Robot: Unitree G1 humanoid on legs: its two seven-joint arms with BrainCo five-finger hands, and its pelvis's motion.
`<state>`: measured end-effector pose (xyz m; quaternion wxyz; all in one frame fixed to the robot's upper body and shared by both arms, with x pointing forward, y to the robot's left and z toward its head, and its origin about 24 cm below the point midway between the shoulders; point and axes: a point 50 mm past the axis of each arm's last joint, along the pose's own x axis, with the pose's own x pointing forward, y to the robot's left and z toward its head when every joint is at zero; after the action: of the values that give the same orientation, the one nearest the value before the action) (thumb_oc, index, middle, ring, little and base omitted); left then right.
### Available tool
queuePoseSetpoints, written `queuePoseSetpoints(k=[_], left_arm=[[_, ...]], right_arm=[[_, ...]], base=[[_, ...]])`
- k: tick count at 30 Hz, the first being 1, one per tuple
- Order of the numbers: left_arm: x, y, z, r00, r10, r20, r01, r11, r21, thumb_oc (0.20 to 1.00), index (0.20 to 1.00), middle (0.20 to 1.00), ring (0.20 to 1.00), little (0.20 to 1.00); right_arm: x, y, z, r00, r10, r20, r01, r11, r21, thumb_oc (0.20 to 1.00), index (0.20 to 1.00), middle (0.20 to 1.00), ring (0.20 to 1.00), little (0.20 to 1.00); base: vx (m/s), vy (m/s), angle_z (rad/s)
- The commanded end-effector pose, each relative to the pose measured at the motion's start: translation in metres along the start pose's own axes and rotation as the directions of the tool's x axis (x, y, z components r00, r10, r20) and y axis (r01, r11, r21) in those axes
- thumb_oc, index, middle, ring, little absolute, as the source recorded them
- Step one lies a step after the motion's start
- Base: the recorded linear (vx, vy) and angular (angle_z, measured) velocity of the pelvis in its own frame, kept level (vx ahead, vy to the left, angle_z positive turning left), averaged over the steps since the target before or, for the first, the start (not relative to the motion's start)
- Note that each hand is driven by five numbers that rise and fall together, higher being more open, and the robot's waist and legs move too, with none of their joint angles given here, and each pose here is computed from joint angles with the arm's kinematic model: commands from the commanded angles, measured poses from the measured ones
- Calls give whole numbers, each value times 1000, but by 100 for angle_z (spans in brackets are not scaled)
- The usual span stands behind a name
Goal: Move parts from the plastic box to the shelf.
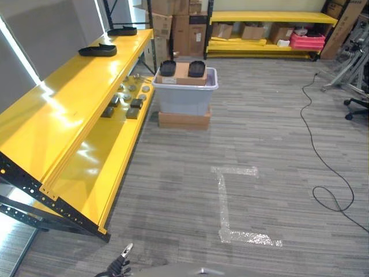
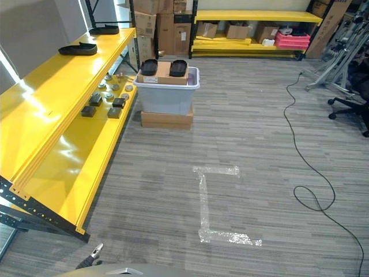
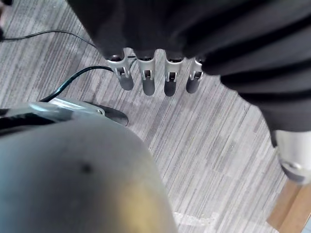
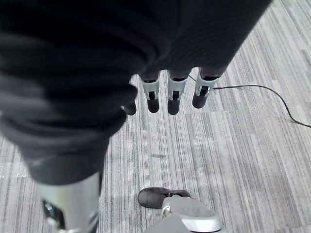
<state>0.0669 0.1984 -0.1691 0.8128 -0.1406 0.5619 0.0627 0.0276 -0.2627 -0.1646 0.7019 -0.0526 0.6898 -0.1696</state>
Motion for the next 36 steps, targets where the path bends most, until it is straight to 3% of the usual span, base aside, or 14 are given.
queuePoseSetpoints(k=[1, 16, 25, 27, 29, 36], left_arm=[[5, -4, 25, 998, 14, 61, -17, 998, 53, 1000, 1000, 1000, 1000, 1000], [4, 7, 22, 986, 167, 18, -168, 985, 36, 1000, 1000, 1000, 1000, 1000], [4, 8, 19, 981, 193, -5, -193, 981, 26, 1000, 1000, 1000, 1000, 1000], [4, 9, 18, 980, 200, 0, -200, 980, -4, 1000, 1000, 1000, 1000, 1000], [4, 7, 34, 974, 205, 98, -198, 978, -70, 1000, 1000, 1000, 1000, 1000], [2, 3, 71, 958, 149, 245, -110, 980, -166, 1000, 1000, 1000, 1000, 1000]], right_arm=[[-1, 1, 5, 1000, -17, -16, 16, 999, -32, 1000, 1000, 1000, 1000, 1000], [-1, 7, 7, 1000, 5, -19, -7, 997, -79, 1000, 1000, 1000, 1000, 1000], [-1, 6, 7, 1000, -1, -9, 0, 998, -62, 1000, 1000, 1000, 1000, 1000], [-1, 7, 12, 1000, -3, 22, 4, 999, -33, 1000, 1000, 1000, 1000, 1000], [-3, 5, 28, 994, 3, 110, -13, 996, 92, 1000, 1000, 1000, 1000, 1000], [-13, 1, 73, 949, 26, 315, -100, 970, 221, 1000, 1000, 1000, 1000, 1000]], base=[[0, 0, 0], [0, 0, 0], [4, 4, 0], [48, 43, 1], [51, 42, 1], [29, 50, -1]])
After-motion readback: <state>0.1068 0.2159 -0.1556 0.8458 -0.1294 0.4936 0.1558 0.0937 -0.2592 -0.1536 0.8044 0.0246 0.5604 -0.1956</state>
